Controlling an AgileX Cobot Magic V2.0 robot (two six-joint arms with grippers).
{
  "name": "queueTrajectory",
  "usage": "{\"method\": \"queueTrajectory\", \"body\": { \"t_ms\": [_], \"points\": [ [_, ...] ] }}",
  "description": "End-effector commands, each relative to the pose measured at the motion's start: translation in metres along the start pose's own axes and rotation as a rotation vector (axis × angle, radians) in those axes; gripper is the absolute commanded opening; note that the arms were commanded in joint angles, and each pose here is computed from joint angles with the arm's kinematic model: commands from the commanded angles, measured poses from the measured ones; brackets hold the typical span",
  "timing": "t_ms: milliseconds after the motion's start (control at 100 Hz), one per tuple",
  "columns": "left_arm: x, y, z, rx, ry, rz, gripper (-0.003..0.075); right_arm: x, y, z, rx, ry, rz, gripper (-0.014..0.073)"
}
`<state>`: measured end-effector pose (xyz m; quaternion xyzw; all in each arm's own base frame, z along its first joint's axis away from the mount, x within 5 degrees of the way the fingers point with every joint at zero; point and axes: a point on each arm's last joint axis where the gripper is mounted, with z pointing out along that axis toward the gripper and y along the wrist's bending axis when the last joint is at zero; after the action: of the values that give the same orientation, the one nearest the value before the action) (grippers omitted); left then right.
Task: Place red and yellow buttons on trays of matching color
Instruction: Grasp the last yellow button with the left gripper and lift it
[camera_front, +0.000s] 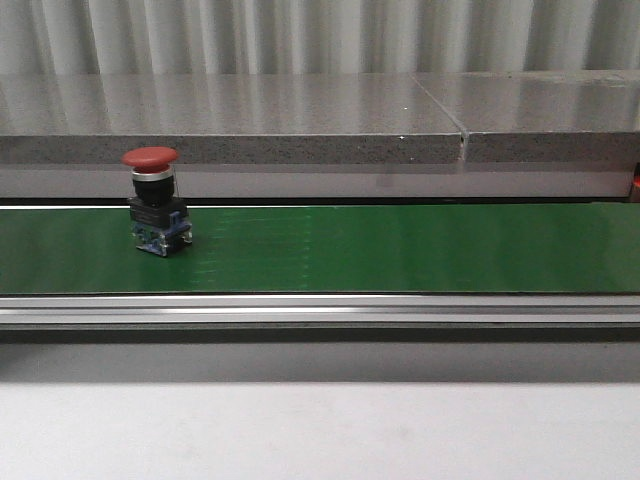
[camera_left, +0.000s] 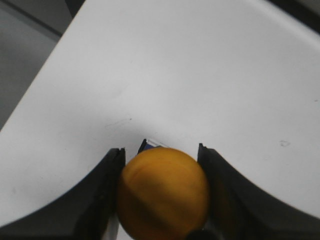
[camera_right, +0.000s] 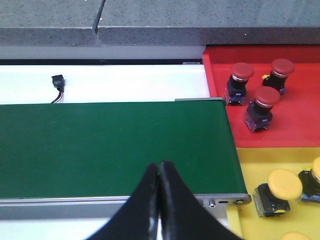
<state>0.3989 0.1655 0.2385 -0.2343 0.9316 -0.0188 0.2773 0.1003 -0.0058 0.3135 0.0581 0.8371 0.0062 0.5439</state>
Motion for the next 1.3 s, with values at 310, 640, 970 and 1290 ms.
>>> {"method": "queueTrajectory", "body": {
  "t_ms": [310, 640, 970, 1290],
  "points": [
    [0.012, -0.061, -0.118, 0.100, -0.164, 0.144, -0.0020, -0.014, 0.001, -0.004, -0.005, -0.098, -0.016, -0.0067],
    [0.077, -0.075, -0.134, 0.140, -0.112, 0.222, -0.0020, -0.014, 0.001, -0.004, -0.005, -0.098, -0.016, -0.0067],
    [0.108, -0.092, -0.110, 0.167, -0.039, 0.283, -0.0020, -0.014, 0.001, -0.004, -0.005, -0.098, -0.016, -0.0067],
    [0.108, -0.095, -0.102, 0.162, -0.031, 0.300, -0.0019, -0.014, 0.001, -0.004, -0.005, -0.098, -0.016, -0.0067]
  ]
}}
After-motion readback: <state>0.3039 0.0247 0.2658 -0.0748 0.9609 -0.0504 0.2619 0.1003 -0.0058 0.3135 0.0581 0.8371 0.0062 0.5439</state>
